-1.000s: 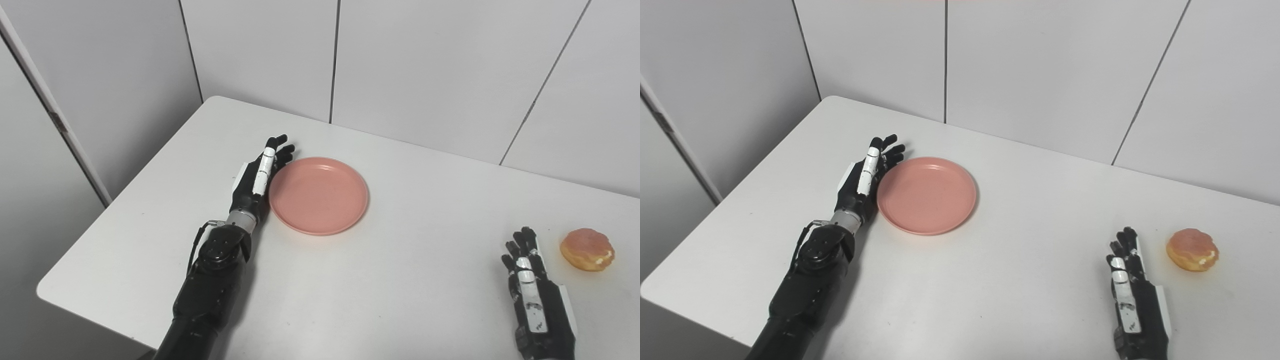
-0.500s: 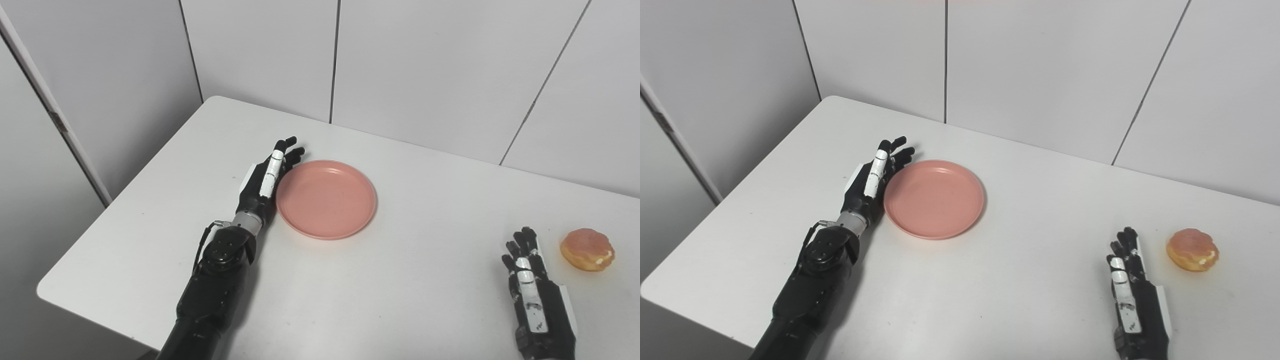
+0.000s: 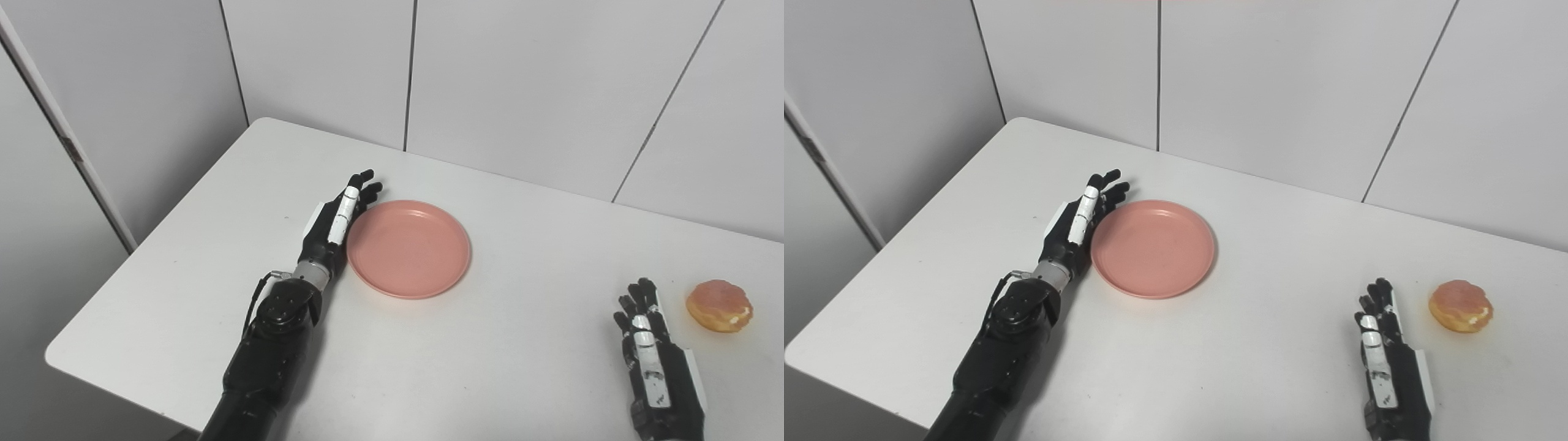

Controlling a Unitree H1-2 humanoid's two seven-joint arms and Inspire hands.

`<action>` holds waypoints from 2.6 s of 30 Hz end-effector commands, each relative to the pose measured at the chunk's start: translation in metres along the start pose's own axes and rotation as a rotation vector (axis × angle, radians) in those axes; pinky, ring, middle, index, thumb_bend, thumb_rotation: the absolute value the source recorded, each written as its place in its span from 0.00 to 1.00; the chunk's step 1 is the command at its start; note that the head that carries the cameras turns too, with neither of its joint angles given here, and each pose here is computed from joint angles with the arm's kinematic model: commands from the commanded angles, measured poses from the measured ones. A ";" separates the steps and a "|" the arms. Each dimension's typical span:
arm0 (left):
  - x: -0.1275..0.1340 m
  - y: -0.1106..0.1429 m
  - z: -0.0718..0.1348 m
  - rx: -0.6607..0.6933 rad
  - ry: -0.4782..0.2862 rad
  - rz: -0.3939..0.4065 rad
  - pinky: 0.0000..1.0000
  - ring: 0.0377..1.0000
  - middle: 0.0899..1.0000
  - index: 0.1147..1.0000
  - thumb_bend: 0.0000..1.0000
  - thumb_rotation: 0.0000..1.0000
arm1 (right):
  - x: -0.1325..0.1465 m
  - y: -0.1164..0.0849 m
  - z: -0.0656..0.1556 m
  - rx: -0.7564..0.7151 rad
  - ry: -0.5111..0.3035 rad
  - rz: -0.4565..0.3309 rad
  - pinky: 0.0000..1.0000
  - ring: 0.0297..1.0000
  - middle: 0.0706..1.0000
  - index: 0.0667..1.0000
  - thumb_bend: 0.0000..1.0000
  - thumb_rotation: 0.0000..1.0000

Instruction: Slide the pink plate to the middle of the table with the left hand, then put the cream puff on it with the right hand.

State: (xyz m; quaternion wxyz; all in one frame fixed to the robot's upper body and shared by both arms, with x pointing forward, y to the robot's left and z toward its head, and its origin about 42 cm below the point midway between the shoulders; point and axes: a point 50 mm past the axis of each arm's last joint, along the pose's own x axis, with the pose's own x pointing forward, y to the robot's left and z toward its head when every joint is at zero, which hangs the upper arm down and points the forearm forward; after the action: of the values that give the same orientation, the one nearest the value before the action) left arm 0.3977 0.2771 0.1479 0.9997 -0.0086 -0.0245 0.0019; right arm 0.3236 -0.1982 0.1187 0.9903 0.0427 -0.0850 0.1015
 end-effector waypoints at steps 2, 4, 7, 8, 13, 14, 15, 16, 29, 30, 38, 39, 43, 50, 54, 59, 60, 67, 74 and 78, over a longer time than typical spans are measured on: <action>0.000 -0.018 0.000 0.012 -0.001 -0.072 0.94 0.89 0.86 0.87 0.70 1.00 | 0.000 -0.001 0.003 -0.001 -0.031 0.011 1.00 1.00 0.99 0.99 0.58 0.81; -0.001 -0.022 -0.001 0.016 0.004 -0.080 0.95 0.89 0.86 0.87 0.71 1.00 | 0.000 -0.002 0.003 -0.008 -0.027 0.011 1.00 1.00 0.99 0.99 0.59 0.81; -0.002 -0.029 -0.003 0.039 -0.001 -0.103 0.95 0.89 0.86 0.86 0.69 1.00 | 0.000 -0.002 0.004 -0.007 -0.022 0.005 1.00 1.00 0.99 0.99 0.60 0.81; -0.002 -0.032 -0.004 0.045 0.000 -0.109 0.95 0.89 0.86 0.86 0.70 1.00 | 0.000 -0.002 0.004 -0.007 -0.022 0.005 1.00 1.00 0.99 0.99 0.60 0.81; -0.005 -0.041 -0.005 0.055 0.013 -0.141 0.97 0.89 0.85 0.85 0.70 1.00 | 0.000 -0.002 0.004 0.001 -0.026 0.001 1.00 1.00 0.99 0.99 0.58 0.79; -0.005 -0.042 -0.005 0.055 0.016 -0.145 0.97 0.89 0.85 0.85 0.70 1.00 | 0.000 -0.002 0.004 0.003 -0.027 0.000 1.00 1.00 0.98 0.98 0.57 0.79; -0.006 -0.044 -0.005 0.053 0.016 -0.150 0.97 0.89 0.85 0.85 0.70 1.00 | 0.000 -0.002 0.004 -0.002 -0.028 0.005 1.00 1.00 0.98 0.98 0.57 0.79; -0.006 -0.046 -0.006 0.051 0.016 -0.154 0.97 0.89 0.85 0.85 0.70 1.00 | 0.000 -0.002 0.004 -0.006 -0.029 0.009 1.00 1.00 0.99 0.99 0.56 0.80; -0.017 -0.056 -0.005 -0.024 0.043 -0.200 0.95 0.89 0.85 0.85 0.70 1.00 | -0.002 0.003 0.007 -0.033 -0.029 0.008 1.00 0.98 0.98 0.99 0.52 0.79; -0.018 -0.056 -0.004 -0.024 0.044 -0.203 0.95 0.88 0.85 0.85 0.70 1.00 | -0.001 0.004 0.007 -0.035 -0.027 0.009 1.00 0.98 0.98 0.99 0.53 0.79; -0.025 -0.052 -0.008 -0.052 0.061 -0.218 0.92 0.87 0.84 0.84 0.73 1.00 | 0.001 0.020 0.008 -0.040 -0.007 0.001 1.00 0.97 0.98 0.99 0.51 0.80; -0.026 -0.051 -0.009 -0.057 0.061 -0.215 0.92 0.87 0.84 0.83 0.73 1.00 | 0.001 0.022 0.008 -0.040 -0.009 0.002 1.00 0.97 0.97 0.99 0.50 0.80; -0.030 -0.049 -0.016 -0.082 0.053 -0.222 0.92 0.87 0.84 0.82 0.72 1.00 | 0.003 0.031 0.007 -0.032 -0.016 0.011 1.00 0.99 0.98 0.99 0.50 0.82; -0.036 -0.041 -0.025 -0.090 0.050 -0.244 0.97 0.92 0.89 0.87 0.70 1.00 | 0.010 0.045 0.004 -0.027 -0.008 0.025 1.00 1.00 0.99 1.00 0.56 0.82; -0.045 -0.039 -0.033 -0.118 0.071 -0.262 0.99 0.94 0.92 0.90 0.72 1.00 | 0.012 0.052 0.001 -0.049 0.005 0.025 1.00 1.00 1.00 1.00 0.58 0.85; -0.049 -0.033 -0.038 -0.138 0.068 -0.297 1.00 0.95 0.94 0.91 0.72 1.00 | 0.014 0.059 -0.001 -0.064 0.012 0.019 1.00 1.00 1.00 1.00 0.55 0.86; -0.049 -0.031 -0.039 -0.138 0.068 -0.301 1.00 0.96 0.94 0.92 0.71 1.00 | 0.014 0.060 -0.001 -0.066 0.014 0.017 1.00 1.00 0.99 1.00 0.54 0.87; -0.052 -0.028 -0.049 -0.174 0.067 -0.304 1.00 0.98 0.95 0.93 0.70 1.00 | 0.018 0.067 -0.005 -0.085 0.018 -0.002 1.00 0.98 0.98 1.00 0.54 0.90; -0.066 -0.046 -0.055 -0.166 0.030 -0.262 1.00 0.97 0.96 1.00 0.69 1.00 | 0.020 0.066 -0.005 -0.079 0.016 -0.005 0.99 0.98 0.99 1.00 0.53 0.89; -0.075 -0.055 -0.055 -0.145 0.017 -0.261 1.00 0.97 0.98 1.00 0.69 1.00 | 0.020 0.064 -0.004 -0.087 0.020 -0.008 0.98 0.98 0.98 1.00 0.53 0.89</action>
State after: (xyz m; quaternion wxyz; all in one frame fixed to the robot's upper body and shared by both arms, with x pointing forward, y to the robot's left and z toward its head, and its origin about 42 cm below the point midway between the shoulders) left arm 0.3485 0.2304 0.1192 0.9877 -0.0648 -0.0469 -0.1347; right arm 0.3277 -0.1376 0.1175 0.9939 -0.0052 -0.0698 0.0857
